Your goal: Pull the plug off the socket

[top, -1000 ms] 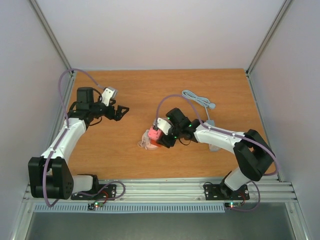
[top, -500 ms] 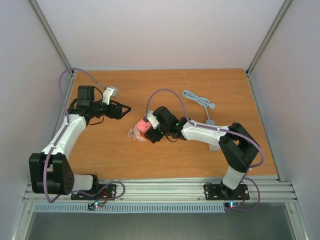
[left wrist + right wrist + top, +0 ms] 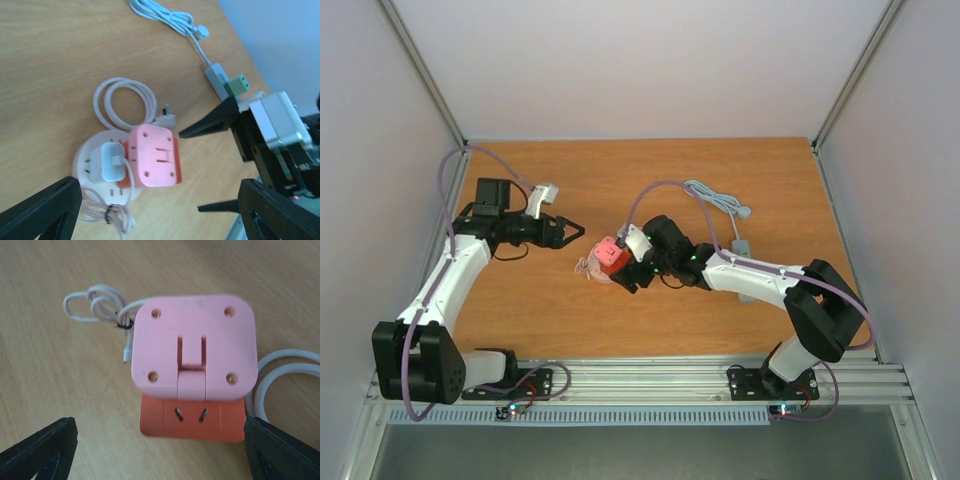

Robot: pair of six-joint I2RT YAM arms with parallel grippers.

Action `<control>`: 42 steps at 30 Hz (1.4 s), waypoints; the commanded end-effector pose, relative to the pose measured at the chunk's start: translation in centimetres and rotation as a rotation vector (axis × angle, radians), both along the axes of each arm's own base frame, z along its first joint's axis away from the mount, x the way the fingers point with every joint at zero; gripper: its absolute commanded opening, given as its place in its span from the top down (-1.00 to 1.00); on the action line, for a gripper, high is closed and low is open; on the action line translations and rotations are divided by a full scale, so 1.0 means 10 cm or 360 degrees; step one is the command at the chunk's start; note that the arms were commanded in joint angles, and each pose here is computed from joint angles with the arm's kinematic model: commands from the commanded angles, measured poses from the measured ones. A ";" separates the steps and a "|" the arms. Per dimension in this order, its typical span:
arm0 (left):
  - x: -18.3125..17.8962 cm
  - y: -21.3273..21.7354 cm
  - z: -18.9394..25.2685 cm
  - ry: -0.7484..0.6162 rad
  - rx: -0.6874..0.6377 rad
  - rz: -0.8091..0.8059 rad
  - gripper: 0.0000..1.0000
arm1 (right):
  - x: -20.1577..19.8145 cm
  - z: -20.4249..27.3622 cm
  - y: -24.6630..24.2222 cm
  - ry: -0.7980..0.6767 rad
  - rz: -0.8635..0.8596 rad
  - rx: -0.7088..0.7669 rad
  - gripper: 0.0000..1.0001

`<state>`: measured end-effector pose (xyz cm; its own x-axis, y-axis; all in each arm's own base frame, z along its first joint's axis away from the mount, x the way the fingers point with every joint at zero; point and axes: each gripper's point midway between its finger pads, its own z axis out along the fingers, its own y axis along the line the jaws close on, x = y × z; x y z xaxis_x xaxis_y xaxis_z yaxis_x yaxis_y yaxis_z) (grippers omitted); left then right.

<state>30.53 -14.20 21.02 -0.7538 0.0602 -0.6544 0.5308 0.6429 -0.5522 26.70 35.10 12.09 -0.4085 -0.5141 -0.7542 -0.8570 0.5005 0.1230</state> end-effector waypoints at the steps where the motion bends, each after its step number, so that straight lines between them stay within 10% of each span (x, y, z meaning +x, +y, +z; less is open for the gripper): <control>1: -0.32 -0.24 0.00 0.0169 -0.0106 -0.0119 -0.75 | -0.04 0.09 -0.05 -0.0090 0.0111 0.0134 -0.84; 42: -0.36 -0.70 -0.62 0.0494 0.0026 0.0110 -0.89 | 0.06 -0.29 0.04 -0.0294 0.0140 0.0319 -0.59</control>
<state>24.71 -21.24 14.06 -0.9411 0.0514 -0.3341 0.2846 0.6541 -0.7009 27.21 35.15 9.28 -0.2379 -0.3910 -0.8891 -0.9084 0.4137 0.0611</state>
